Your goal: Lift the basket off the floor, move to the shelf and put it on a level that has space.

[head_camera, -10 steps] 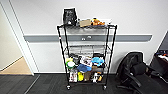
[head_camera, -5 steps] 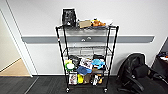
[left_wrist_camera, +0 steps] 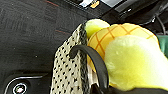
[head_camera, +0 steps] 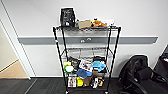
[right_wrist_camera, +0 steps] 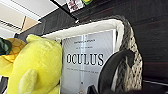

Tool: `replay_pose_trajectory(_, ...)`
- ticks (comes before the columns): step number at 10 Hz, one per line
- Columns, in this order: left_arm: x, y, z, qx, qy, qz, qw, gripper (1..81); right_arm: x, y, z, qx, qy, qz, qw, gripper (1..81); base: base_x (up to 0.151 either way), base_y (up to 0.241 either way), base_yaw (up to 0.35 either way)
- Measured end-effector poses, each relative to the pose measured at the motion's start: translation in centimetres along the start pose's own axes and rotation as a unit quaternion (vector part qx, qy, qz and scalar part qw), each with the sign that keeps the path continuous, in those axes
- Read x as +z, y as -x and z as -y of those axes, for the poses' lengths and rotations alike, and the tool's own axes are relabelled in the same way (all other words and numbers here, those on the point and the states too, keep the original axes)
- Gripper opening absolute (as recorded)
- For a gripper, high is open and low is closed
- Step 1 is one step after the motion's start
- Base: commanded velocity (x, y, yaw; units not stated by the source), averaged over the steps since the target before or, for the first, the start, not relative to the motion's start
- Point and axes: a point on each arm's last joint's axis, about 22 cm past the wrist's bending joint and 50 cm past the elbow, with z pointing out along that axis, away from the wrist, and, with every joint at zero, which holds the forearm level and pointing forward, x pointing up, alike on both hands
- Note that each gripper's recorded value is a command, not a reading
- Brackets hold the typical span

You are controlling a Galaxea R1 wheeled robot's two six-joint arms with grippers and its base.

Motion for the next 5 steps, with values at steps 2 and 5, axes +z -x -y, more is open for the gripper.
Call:
replay_pose_trajectory(2, 0.02, 0.04, -0.02, 0.000, 0.000, 0.000, 1.0000, 1.0, 0.00, 0.02, -0.01, 0.000, 0.000, 0.000, 1.0000, 1.0, 0.142, 0.000, 0.000)
replay_pose_trajectory(5, 0.02, 0.01, -0.02, 0.000, 0.000, 0.000, 1.0000, 1.0, -0.02, -0.01, -0.03, 0.000, 0.000, 0.000, 1.0000, 1.0, 0.141, 0.000, 0.000)
